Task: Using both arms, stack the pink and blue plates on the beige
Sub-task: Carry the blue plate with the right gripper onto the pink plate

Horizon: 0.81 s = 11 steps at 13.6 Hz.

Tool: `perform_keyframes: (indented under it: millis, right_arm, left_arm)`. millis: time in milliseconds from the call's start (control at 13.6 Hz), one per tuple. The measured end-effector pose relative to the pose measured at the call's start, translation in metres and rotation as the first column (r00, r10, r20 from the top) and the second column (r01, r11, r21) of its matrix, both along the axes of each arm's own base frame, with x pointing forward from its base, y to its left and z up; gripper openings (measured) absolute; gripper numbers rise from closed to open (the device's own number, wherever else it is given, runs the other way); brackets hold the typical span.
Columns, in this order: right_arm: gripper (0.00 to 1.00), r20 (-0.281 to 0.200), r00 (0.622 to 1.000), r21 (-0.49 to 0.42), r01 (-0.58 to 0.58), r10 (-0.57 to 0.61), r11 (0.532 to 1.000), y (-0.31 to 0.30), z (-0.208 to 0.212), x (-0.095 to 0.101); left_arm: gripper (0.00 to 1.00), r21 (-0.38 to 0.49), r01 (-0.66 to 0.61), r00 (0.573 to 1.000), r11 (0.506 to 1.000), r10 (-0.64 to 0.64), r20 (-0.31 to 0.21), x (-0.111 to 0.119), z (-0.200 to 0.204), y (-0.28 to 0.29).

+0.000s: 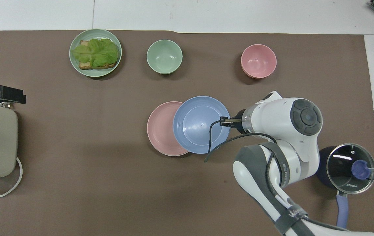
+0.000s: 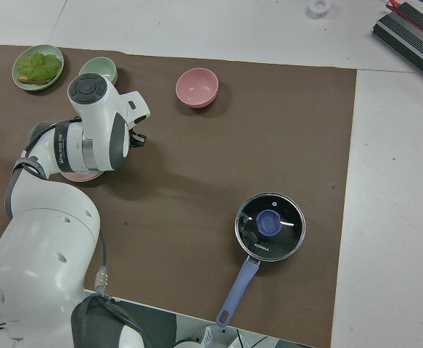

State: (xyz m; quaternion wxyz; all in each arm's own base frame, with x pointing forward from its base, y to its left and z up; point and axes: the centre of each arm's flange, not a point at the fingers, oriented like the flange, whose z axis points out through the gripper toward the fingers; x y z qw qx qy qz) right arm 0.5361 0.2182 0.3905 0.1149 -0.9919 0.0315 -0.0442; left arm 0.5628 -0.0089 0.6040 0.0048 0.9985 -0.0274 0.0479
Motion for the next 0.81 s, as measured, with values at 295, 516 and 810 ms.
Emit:
perform_keyframes:
  millis: [295,516,810]
  right_arm:
    - [0.06,-0.003,1.000,0.051,-0.002,0.002,0.999,0.030,-0.013,-0.006]
    - [0.06,-0.005,1.000,0.061,-0.007,0.007,0.998,0.042,-0.026,-0.008]
    - [0.06,-0.001,1.000,0.063,-0.010,0.010,0.998,0.050,-0.045,-0.007]
  left_arm:
    - [1.00,0.000,0.000,1.000,1.000,0.000,0.000,0.000,0.000,0.000]
    - [1.00,0.000,0.000,1.000,1.000,0.000,0.000,0.000,0.000,0.000]
    - [1.00,0.000,0.000,1.000,1.000,0.000,0.000,0.000,0.000,0.000]
